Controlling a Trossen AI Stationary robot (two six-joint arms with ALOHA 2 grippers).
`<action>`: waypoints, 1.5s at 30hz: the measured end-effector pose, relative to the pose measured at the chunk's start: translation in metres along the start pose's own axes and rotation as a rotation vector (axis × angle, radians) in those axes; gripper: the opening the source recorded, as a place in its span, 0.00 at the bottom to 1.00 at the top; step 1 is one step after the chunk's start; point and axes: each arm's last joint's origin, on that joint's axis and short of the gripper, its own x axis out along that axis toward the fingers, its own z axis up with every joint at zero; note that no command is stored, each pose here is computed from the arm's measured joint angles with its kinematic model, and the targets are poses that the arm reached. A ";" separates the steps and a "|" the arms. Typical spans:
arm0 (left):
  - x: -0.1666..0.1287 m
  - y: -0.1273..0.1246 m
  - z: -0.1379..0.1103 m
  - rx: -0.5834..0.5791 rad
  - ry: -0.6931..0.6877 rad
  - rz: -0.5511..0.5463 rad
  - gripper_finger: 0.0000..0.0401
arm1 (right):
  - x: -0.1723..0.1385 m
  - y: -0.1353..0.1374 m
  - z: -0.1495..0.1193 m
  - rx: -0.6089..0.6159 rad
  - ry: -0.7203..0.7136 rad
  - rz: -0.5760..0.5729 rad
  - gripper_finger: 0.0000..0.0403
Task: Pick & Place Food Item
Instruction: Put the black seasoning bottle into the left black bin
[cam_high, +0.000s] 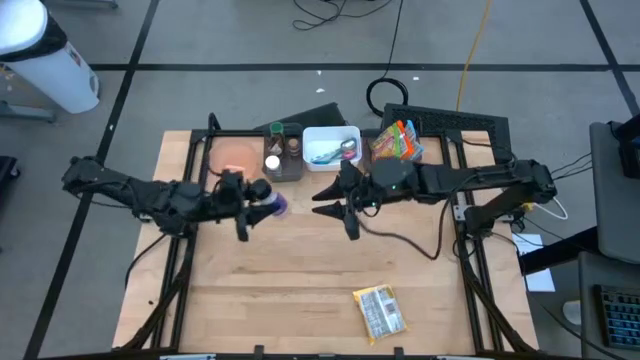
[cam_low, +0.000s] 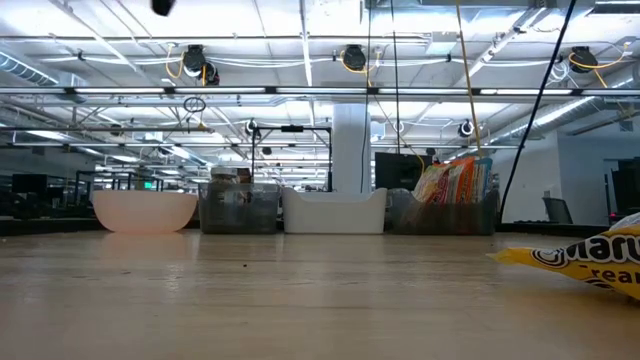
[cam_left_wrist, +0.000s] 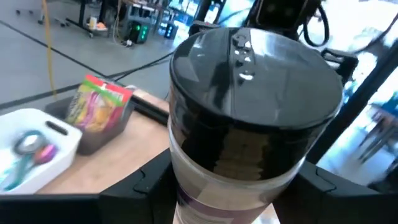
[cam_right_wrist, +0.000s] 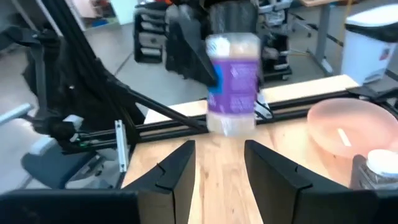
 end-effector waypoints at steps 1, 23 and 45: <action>0.006 0.001 0.000 -0.018 -0.011 -0.009 0.53 | -0.001 -0.003 0.002 0.000 -0.004 0.015 0.32; 0.082 -0.014 0.070 0.143 0.109 0.097 0.53 | -0.014 -0.074 0.017 0.200 0.034 0.123 0.79; 0.097 0.010 0.087 0.043 0.107 -0.003 0.53 | -0.002 -0.080 -0.005 0.180 -0.124 0.124 0.78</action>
